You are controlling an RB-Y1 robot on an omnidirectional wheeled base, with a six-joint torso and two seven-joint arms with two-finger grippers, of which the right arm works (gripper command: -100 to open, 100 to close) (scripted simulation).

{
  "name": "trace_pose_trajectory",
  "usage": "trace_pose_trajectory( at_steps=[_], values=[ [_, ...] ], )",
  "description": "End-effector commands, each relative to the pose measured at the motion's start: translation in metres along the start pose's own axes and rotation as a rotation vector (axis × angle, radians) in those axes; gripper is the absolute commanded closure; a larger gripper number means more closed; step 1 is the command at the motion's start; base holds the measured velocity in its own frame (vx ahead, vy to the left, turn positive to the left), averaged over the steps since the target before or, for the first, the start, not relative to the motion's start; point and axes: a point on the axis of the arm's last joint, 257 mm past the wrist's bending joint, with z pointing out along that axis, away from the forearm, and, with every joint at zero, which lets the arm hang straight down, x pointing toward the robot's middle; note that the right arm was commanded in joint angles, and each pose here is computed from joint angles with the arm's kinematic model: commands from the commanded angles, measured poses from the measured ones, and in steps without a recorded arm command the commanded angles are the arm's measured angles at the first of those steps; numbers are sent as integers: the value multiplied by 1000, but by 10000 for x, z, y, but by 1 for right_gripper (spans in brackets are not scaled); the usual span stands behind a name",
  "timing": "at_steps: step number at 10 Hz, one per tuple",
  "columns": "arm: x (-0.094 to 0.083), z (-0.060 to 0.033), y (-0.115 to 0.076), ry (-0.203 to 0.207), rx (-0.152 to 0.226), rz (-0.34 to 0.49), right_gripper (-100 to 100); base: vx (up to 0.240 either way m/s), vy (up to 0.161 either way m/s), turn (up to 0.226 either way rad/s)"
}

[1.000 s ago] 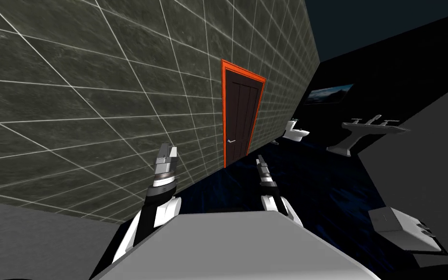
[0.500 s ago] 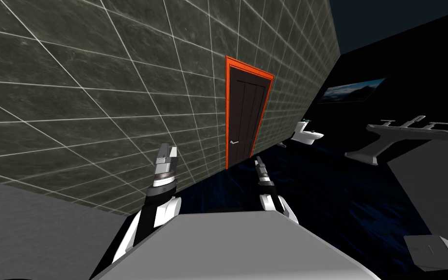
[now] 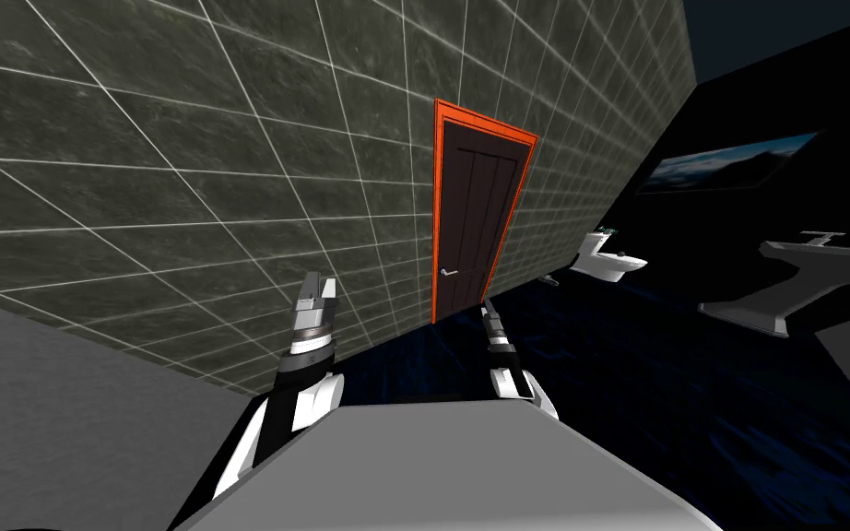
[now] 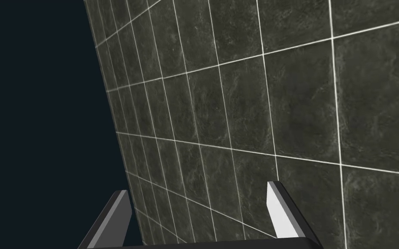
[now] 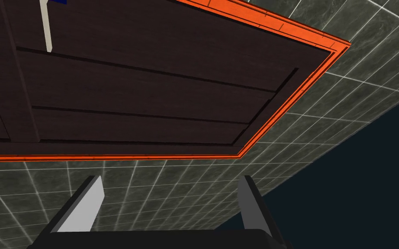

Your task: Pull the door open

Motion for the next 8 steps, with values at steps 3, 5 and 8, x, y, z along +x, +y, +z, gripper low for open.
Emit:
trace_pose_trajectory(
  at_steps=[3,5,8],
  values=[
    [2,4,-183,2,26,17,-100,69,-63,117],
    [9,4,-323,3,46,30,-100,52,-42,123],
    [15,2,-459,3,66,42,-100,56,-62,98]
  ],
)
